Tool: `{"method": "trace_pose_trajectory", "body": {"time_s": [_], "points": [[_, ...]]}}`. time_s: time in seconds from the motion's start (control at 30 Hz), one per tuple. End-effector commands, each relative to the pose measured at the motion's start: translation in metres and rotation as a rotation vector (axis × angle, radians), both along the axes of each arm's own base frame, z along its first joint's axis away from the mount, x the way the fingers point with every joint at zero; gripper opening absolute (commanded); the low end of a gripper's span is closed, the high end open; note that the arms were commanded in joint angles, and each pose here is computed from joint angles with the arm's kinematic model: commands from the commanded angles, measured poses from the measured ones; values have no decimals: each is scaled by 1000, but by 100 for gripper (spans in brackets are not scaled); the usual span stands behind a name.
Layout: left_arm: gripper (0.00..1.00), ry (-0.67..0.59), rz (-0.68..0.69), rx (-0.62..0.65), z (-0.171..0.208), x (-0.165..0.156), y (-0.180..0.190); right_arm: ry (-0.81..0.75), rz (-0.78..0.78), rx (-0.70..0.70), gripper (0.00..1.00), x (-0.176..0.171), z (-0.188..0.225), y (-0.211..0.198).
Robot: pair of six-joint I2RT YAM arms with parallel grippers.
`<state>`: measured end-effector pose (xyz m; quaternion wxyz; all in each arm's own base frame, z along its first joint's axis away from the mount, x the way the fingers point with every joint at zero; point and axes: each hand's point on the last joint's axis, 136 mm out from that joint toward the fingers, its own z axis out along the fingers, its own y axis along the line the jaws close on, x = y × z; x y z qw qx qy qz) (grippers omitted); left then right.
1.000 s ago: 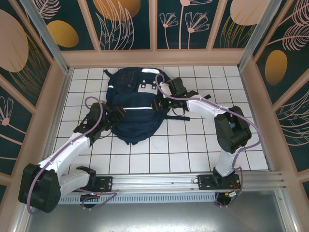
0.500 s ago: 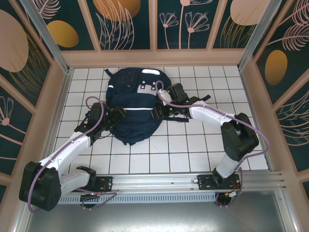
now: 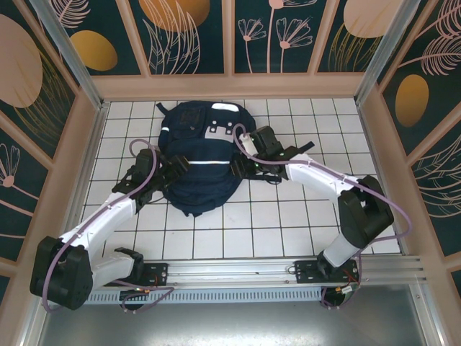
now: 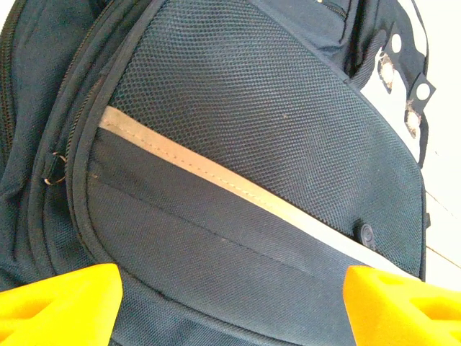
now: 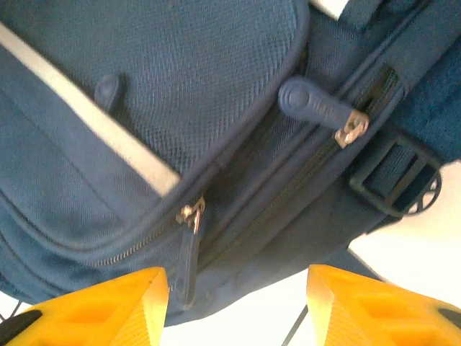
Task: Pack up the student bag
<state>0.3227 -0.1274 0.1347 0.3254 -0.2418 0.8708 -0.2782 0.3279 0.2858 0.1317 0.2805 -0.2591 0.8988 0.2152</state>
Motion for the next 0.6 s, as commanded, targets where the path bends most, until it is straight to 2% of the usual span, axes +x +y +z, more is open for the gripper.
{"method": "trace_pose_trajectory", "body": {"time_s": [0.0, 0.27, 0.37, 0.57], "points": [[80, -51, -9, 24, 15, 10, 1, -8, 20, -37, 53, 11, -4, 5], [78, -69, -70, 54, 20, 19, -7, 53, 101, -28, 34, 3, -18, 21], [70, -88, -129, 44, 25, 29, -20, 72, 120, -23, 32, -4, -20, 21], [41, -126, -243, -27, 34, 54, -52, 87, 146, -9, 39, -17, -18, 22]]}}
